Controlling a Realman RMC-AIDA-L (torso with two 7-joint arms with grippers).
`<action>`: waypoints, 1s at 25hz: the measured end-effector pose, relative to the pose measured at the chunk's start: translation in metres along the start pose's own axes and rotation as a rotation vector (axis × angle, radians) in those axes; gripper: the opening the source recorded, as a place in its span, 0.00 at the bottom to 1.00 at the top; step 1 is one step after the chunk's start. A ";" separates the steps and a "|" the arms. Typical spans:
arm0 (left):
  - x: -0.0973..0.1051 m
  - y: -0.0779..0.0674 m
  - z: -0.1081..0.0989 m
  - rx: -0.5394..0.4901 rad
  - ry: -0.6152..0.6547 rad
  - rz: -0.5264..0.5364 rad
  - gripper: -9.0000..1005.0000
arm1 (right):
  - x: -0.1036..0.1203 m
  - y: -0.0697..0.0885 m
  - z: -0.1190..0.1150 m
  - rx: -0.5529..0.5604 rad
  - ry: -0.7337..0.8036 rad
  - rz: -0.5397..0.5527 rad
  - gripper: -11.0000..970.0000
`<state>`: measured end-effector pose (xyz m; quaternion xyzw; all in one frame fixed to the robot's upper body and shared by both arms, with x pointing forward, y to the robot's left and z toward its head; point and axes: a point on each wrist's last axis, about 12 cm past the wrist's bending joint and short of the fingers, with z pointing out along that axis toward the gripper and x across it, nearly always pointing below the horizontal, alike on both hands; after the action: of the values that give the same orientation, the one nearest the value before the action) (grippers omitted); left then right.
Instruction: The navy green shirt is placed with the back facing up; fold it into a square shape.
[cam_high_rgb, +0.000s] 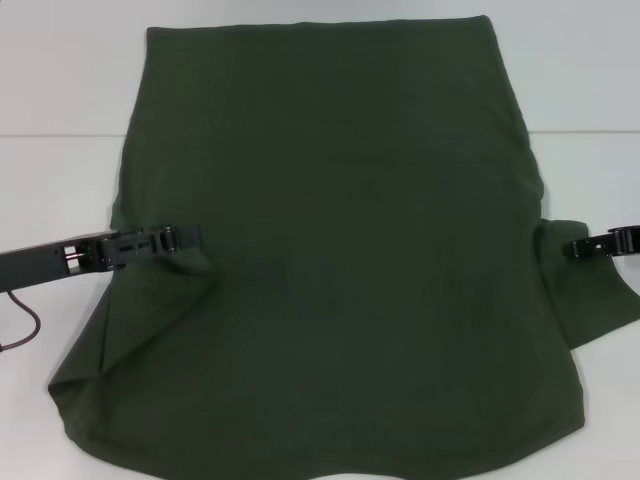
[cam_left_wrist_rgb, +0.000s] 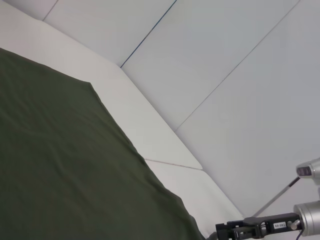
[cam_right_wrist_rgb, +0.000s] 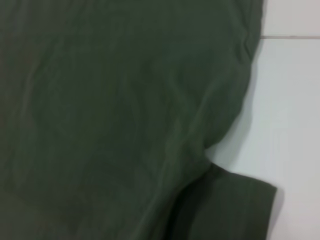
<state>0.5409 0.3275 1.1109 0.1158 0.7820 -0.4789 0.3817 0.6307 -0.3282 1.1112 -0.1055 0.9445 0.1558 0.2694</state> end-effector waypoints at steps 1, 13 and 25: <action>0.000 0.000 0.000 0.000 0.000 0.000 0.83 | 0.000 0.001 0.001 0.000 -0.001 -0.007 0.97; -0.001 0.000 0.000 -0.001 -0.004 0.001 0.82 | 0.005 0.006 0.007 -0.008 0.010 -0.028 0.97; 0.001 -0.001 0.002 0.010 -0.011 -0.005 0.82 | 0.007 0.010 0.011 -0.003 0.006 -0.090 0.97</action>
<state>0.5410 0.3249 1.1107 0.1131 0.7778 -0.4841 0.3845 0.6271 -0.3161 1.1007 -0.1488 0.9394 0.1446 0.2729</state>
